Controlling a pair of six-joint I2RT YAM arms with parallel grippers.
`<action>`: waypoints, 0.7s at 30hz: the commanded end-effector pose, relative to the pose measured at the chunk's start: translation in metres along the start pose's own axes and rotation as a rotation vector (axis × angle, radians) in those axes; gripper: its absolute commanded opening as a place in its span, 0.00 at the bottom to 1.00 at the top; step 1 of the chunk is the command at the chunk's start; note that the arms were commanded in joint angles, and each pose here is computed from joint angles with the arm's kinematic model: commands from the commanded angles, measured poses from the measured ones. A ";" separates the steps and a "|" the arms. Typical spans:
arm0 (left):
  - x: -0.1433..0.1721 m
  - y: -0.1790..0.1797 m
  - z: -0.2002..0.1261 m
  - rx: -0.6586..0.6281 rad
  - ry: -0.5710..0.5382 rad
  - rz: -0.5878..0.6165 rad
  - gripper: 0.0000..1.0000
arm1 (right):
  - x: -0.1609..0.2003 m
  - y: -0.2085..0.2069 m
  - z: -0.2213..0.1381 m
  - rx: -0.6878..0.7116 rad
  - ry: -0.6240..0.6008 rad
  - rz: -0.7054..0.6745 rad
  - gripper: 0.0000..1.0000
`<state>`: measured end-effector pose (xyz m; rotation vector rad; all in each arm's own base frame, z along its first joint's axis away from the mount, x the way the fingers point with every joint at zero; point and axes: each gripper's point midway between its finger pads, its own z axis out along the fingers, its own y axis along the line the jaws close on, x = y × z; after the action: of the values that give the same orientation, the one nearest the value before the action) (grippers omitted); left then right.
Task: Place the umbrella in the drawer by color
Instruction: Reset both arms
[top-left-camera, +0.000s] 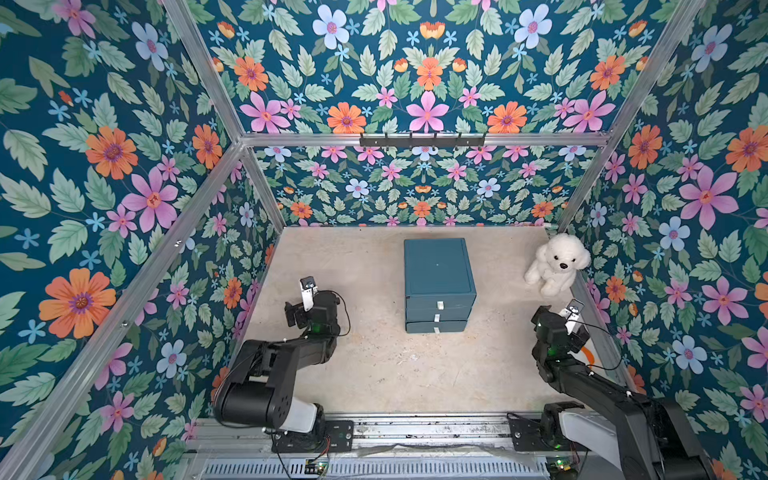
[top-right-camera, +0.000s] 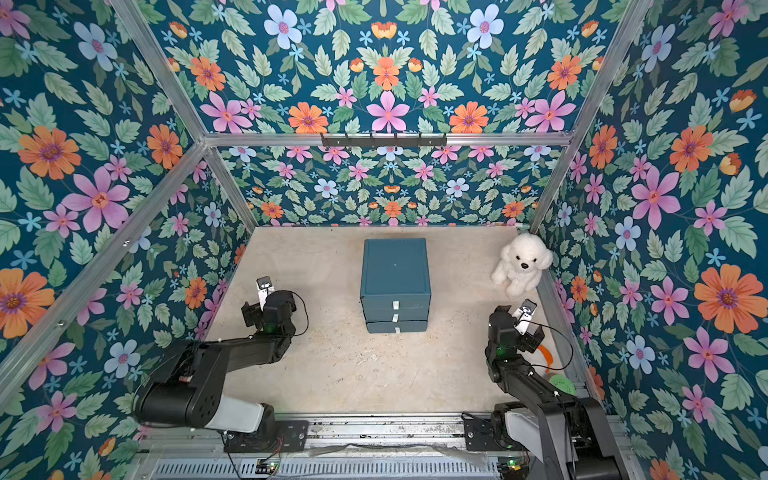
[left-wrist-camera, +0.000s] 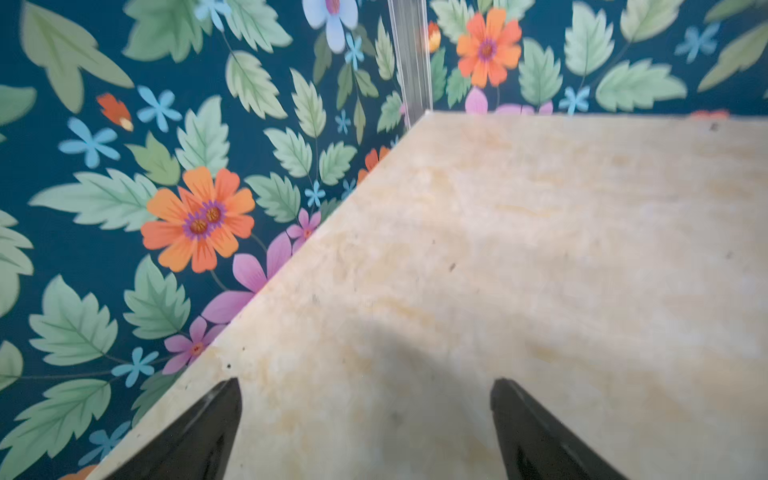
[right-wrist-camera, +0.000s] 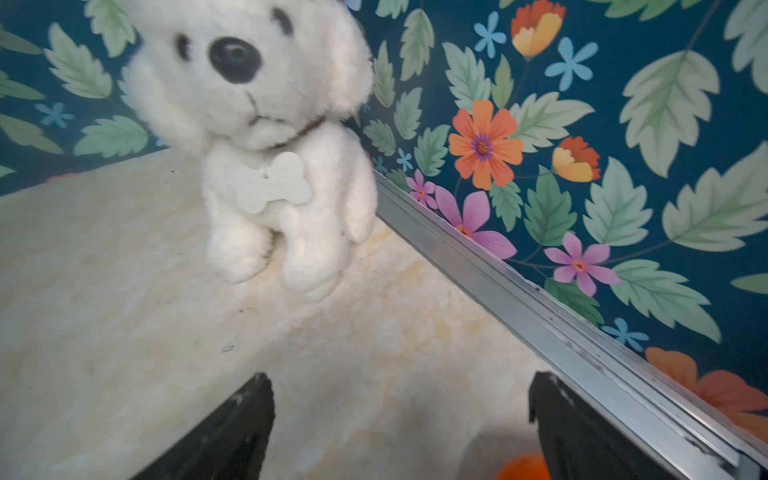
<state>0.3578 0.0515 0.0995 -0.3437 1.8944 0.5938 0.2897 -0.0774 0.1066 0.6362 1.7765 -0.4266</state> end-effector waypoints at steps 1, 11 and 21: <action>-0.038 -0.021 0.001 0.128 -0.141 -0.078 0.99 | -0.042 0.031 -0.012 -0.225 -0.193 0.125 0.99; -0.027 -0.021 0.002 0.300 -0.230 -0.153 1.00 | -0.031 0.064 0.013 -0.415 -0.165 0.063 0.99; -0.022 -0.021 0.005 0.296 -0.186 -0.150 1.00 | -0.035 0.062 0.012 -0.447 -0.188 0.085 0.99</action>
<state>0.3778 0.0388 0.1028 -0.2273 1.7692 0.2542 0.3417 -0.0493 0.1302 0.3654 1.6159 -0.0617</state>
